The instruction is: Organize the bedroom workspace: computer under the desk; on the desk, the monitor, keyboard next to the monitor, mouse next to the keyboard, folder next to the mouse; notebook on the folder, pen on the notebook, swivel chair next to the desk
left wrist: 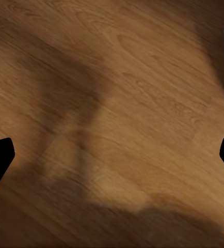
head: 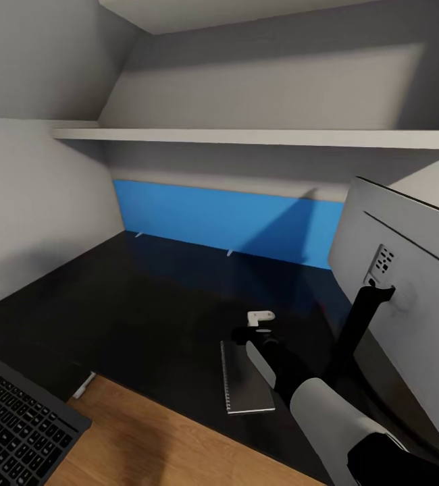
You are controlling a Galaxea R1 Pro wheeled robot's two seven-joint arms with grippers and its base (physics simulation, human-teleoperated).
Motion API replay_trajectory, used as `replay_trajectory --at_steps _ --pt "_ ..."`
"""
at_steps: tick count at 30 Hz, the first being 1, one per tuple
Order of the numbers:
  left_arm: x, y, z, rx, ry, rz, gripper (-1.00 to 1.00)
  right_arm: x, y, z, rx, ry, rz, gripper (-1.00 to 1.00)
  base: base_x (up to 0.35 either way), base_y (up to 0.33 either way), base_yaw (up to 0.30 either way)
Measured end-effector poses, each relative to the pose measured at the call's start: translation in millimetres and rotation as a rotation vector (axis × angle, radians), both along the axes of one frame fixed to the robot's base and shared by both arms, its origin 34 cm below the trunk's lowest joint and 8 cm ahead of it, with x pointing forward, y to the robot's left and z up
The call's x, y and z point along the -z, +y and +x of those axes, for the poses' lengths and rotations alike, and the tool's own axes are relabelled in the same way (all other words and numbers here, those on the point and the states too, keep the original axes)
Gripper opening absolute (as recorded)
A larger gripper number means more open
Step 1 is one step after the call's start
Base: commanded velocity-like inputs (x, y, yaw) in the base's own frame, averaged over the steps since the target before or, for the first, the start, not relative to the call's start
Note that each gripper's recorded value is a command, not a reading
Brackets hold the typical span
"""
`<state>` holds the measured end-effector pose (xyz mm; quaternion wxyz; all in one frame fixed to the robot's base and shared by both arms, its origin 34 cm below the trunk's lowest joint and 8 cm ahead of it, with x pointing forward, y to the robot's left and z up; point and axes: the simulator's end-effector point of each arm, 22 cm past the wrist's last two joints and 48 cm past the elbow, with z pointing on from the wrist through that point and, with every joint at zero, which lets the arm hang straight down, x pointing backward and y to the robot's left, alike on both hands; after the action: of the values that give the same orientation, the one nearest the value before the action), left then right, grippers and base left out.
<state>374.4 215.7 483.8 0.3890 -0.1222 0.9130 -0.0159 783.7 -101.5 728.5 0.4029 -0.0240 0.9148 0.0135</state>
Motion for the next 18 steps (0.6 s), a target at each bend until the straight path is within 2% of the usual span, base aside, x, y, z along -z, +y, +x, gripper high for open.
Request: replay_trajectory --at_steps 18 --pt "0.0 0.9 0.1 0.000 0.000 0.001 1.00 0.0 0.0 0.0 0.000 -0.001 0.000 1.00 0.000 0.000 0.000"
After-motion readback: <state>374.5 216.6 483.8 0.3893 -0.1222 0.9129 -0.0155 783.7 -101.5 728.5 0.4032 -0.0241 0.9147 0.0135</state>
